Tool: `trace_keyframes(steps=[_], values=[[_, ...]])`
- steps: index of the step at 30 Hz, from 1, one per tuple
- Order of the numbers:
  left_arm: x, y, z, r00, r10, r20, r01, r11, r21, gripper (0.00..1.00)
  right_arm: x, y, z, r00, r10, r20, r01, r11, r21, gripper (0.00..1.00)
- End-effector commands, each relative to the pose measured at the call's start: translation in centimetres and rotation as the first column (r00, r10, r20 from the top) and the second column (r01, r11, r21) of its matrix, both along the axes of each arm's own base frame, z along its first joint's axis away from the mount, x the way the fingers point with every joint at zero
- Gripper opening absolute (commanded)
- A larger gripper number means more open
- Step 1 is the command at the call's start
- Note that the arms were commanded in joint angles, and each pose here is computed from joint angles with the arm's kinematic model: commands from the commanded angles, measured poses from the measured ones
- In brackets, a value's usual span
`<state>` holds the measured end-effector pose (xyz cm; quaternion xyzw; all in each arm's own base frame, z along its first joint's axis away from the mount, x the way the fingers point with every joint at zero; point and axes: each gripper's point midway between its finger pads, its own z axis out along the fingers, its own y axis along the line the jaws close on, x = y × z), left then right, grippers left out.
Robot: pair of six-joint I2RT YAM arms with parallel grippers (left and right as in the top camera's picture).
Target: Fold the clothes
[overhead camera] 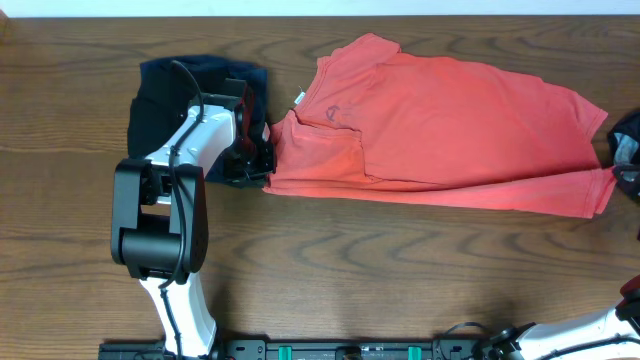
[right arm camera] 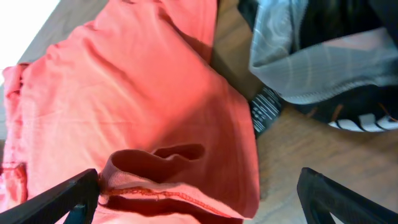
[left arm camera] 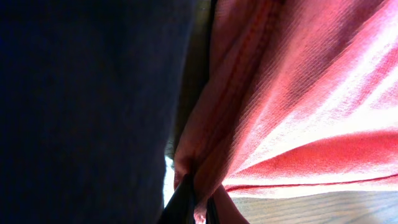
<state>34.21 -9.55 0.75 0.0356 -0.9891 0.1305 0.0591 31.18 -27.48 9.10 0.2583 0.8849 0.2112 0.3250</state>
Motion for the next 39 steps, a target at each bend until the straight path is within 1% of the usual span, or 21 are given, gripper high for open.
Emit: trace_keyframes(steps=[1, 3, 6, 8, 9, 11, 14, 17, 19, 22, 25, 26, 27, 28, 30, 31, 33, 37, 39], values=[[0.6, 0.7, 0.5, 1.0, -0.004, 0.029, 0.004, 1.0, 0.028, 0.06, 0.4, -0.3, 1.1, 0.997, 0.03, 0.069, -0.029, 0.999, -0.015, 0.99], [0.6, 0.7, 0.5, 1.0, -0.004, 0.029, 0.004, 1.0, 0.028, 0.06, 0.2, -1.1, 1.3, 0.997, 0.005, 0.077, -0.003, 1.0, -0.027, 0.99], [0.7, 1.0, 0.4, 1.0, -0.006, 0.03, 0.004, 0.999, 0.044, 0.06, -0.4, -3.7, 1.8, 0.988, -0.125, 0.092, 0.125, 0.992, 0.008, 0.99], [0.7, 1.2, 0.3, 0.999, -0.007, 0.032, 0.005, 0.998, 0.058, 0.06, -1.3, -5.9, 2.2, 0.96, -0.262, 0.095, 0.256, 0.964, 0.071, 0.99], [0.7, 1.2, 0.3, 0.999, -0.007, 0.031, 0.005, 0.998, 0.057, 0.06, -2.0, -7.3, 2.6, 0.933, -0.348, 0.094, 0.337, 0.934, 0.118, 0.99], [0.7, 1.2, 0.3, 0.999, -0.007, 0.032, 0.005, 0.998, 0.058, 0.06, -3.0, -8.9, 3.2, 0.889, -0.446, 0.103, 0.423, 0.886, 0.191, 0.99], [0.7, 1.2, 0.3, 0.999, -0.007, 0.032, 0.005, 0.998, 0.057, 0.06, -4.4, -10.4, 4.2, 0.849, -0.51, 0.138, 0.467, 0.846, 0.258, 0.99], [0.7, 1.2, 0.3, 0.999, -0.007, 0.033, 0.005, 0.998, 0.057, 0.06, -5.4, -10.7, 4.3, 0.838, -0.529, 0.135, 0.479, 0.831, 0.283, 0.99], [0.7, 1.2, 0.3, 0.999, -0.007, 0.032, 0.005, 0.998, 0.057, 0.06, -5.6, -10.2, 4.0, 0.843, -0.525, 0.114, 0.476, 0.828, 0.295, 0.99], [0.7, 1.2, 0.3, 0.999, -0.007, 0.032, 0.005, 0.998, 0.057, 0.07, -4.7, -8.2, 3.3, 0.872, -0.485, 0.069, 0.442, 0.839, 0.316, 0.99], [0.7, 1.2, 0.3, 0.999, -0.006, 0.032, 0.005, 0.998, 0.057, 0.17, -2.8, -5.4, 2.5, 0.908, -0.419, 0.013, 0.393, 0.86, 0.325, 0.98], [0.7, 1.2, 0.3, 0.999, -0.006, 0.032, 0.004, 0.998, 0.057, 0.23, -2.1, -4.5, 2.1, 0.917, -0.398, -0.009, 0.38, 0.867, 0.323, 0.96], [0.7, 1.2, 0.4, 0.999, -0.006, 0.033, 0.004, 0.998, 0.057, 0.24, -1.3, -3.4, 1.8, 0.93, -0.366, -0.028, 0.356, 0.881, 0.312, 0.93], [0.7, 1.2, 0.4, 0.999, -0.006, 0.032, 0.004, 0.998, 0.057, 0.25, -0.3, -2.3, 1.5, 0.945, -0.326, -0.041, 0.323, 0.901, 0.289, 0.85], [0.7, 1.2, 0.4, 0.999, -0.006, 0.032, 0.004, 0.998, 0.056, 0.26, 1.5, -0.2, 0.8, 0.963, -0.258, -0.073, 0.268, 0.933, 0.24, 0.77], [0.7, 1.1, 0.4, 0.999, -0.006, 0.031, 0.005, 0.999, 0.053, 0.27, 2.3, 0.6, 0.3, 0.967, -0.236, -0.097, 0.251, 0.945, 0.211, 0.76], [0.7, 1.1, 0.4, 1.0, -0.006, 0.031, 0.004, 0.999, 0.049, 0.3, 3.6, 2.1, -0.8, 0.966, -0.2, -0.162, 0.221, 0.968, 0.12, 0.73], [0.6, 1.1, 0.4, 1.0, -0.006, 0.03, 0.004, 0.999, 0.049, 0.32, 5.1, 3.9, -2.7, 0.942, -0.178, -0.285, 0.158, 0.983, -0.092, 0.74], [0.6, 1.1, 0.4, 1.0, -0.006, 0.03, 0.004, 0.999, 0.049, 0.32, 6.2, 4.6, -2.9, 0.939, -0.173, -0.299, 0.124, 0.976, -0.178, 0.75]])
